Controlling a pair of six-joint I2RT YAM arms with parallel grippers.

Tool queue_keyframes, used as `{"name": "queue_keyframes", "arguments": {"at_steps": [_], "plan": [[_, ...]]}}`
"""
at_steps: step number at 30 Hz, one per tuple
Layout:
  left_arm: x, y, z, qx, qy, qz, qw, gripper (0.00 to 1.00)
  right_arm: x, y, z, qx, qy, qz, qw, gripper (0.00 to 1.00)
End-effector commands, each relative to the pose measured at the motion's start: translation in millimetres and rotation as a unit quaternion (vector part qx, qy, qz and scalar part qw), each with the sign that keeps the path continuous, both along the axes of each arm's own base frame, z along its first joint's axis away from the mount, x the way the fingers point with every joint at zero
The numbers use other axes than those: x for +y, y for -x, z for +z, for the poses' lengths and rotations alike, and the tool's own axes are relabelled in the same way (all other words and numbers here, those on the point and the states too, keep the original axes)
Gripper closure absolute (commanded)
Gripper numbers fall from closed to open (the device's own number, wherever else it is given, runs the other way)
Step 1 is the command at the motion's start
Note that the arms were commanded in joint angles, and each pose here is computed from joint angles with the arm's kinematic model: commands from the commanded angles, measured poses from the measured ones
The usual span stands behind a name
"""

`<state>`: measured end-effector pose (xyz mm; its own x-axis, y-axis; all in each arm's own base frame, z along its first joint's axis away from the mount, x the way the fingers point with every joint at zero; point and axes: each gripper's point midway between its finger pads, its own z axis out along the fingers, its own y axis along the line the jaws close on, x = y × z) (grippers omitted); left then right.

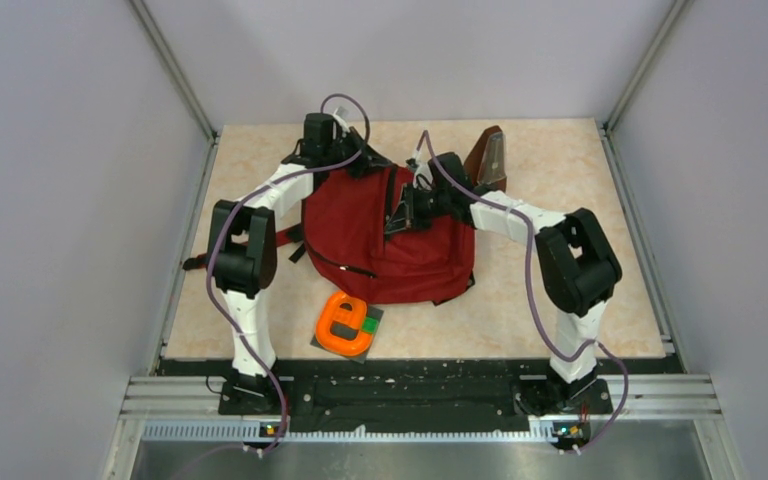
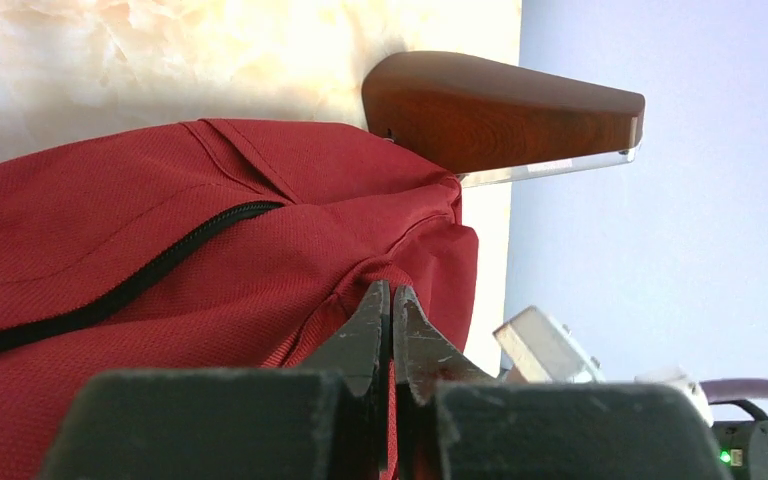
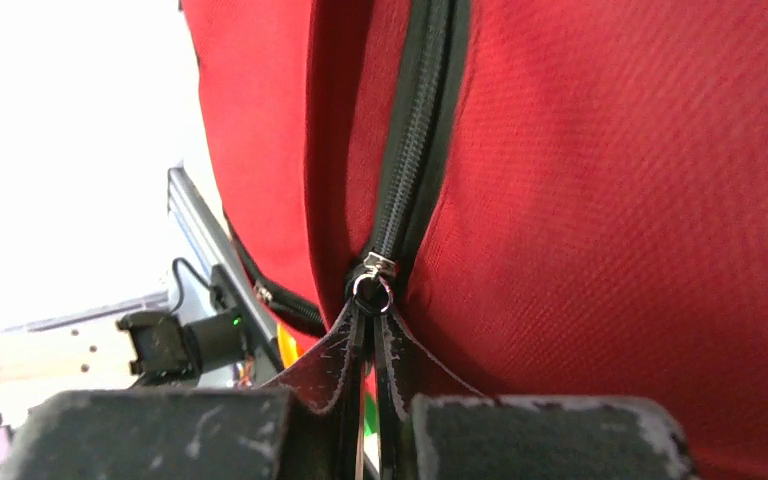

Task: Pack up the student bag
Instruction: Zip the student bag at the center of the board.

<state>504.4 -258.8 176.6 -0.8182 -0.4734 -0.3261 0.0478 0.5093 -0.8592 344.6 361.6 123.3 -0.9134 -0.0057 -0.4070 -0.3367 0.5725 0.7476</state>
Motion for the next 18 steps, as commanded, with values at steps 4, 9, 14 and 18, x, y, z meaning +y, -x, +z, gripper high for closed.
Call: {"name": "queue_keyframes", "arguments": {"at_steps": [4, 9, 14, 18], "plan": [[23, -47, 59, -0.125, 0.023, 0.045, 0.991, 1.00, -13, 64, 24, 0.043, -0.018, 0.096, 0.994, 1.00], [26, -50, 58, -0.133, 0.013, 0.045, 0.990, 1.00, -14, 90, 16, 0.059, -0.017, 0.143, 0.988, 1.00], [28, -52, 55, -0.133, 0.007, 0.049, 0.990, 1.00, -11, 104, 9, 0.056, 0.002, 0.172, 0.983, 1.00], [30, -53, 54, -0.137, -0.002, 0.048, 0.989, 1.00, -15, 96, 11, 0.032, 0.022, 0.160, 0.986, 1.00]]}}
